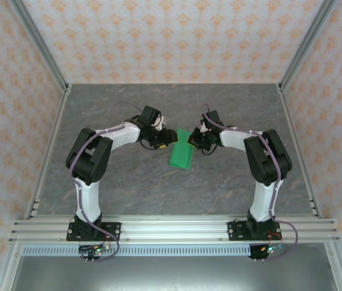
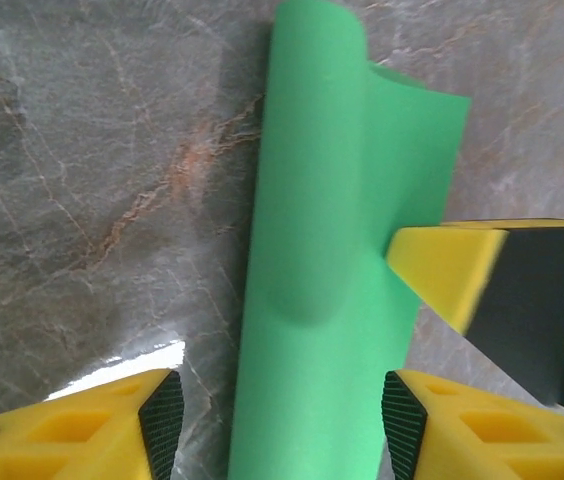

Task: Fold a paper plane with a square sheet of paper (fold left side to right side)
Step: First fold in half a square sheet of paper at the center of the table.

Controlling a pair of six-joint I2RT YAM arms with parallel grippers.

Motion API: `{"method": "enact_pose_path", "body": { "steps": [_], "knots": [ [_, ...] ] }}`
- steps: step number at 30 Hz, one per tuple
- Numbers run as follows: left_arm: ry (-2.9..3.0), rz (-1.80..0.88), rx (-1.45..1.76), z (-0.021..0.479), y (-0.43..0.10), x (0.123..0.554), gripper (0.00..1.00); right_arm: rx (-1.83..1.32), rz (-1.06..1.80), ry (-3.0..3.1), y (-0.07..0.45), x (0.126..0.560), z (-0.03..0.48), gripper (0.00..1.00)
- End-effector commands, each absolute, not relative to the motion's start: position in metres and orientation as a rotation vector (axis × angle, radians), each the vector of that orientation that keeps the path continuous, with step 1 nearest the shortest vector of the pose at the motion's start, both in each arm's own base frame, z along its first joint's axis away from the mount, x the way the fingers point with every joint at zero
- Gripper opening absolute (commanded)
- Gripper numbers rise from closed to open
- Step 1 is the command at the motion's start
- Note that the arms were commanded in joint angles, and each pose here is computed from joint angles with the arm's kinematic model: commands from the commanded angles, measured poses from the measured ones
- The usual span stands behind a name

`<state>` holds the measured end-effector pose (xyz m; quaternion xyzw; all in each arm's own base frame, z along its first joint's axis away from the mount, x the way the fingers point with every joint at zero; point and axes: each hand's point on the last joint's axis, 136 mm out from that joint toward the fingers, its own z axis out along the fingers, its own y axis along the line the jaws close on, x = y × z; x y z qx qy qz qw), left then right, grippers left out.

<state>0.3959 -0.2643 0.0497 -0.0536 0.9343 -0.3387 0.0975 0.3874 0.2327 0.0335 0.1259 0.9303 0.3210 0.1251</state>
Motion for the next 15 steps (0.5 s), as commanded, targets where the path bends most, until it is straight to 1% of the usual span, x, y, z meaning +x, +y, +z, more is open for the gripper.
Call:
{"method": "enact_pose_path", "body": {
  "steps": [1,5,9,11,15],
  "knots": [
    [2.814,-0.935,-0.131,0.043,-0.266,0.395,0.56,0.356,0.894,2.704,0.229,0.394,0.035,0.10],
    [2.843,-0.896,-0.111,0.036,-0.269,0.394,0.54,0.358,0.889,2.704,0.229,0.395,0.034,0.11],
    [2.865,-0.877,-0.094,0.030,-0.272,0.391,0.46,0.357,0.894,2.695,0.229,0.396,0.037,0.14],
    [2.879,-0.848,-0.086,0.026,-0.271,0.389,0.44,0.351,0.885,2.685,0.228,0.396,0.042,0.20],
    [2.893,-0.817,-0.091,0.021,-0.270,0.387,0.43,0.334,0.785,2.656,0.214,0.396,0.056,0.38]
  ]
}}
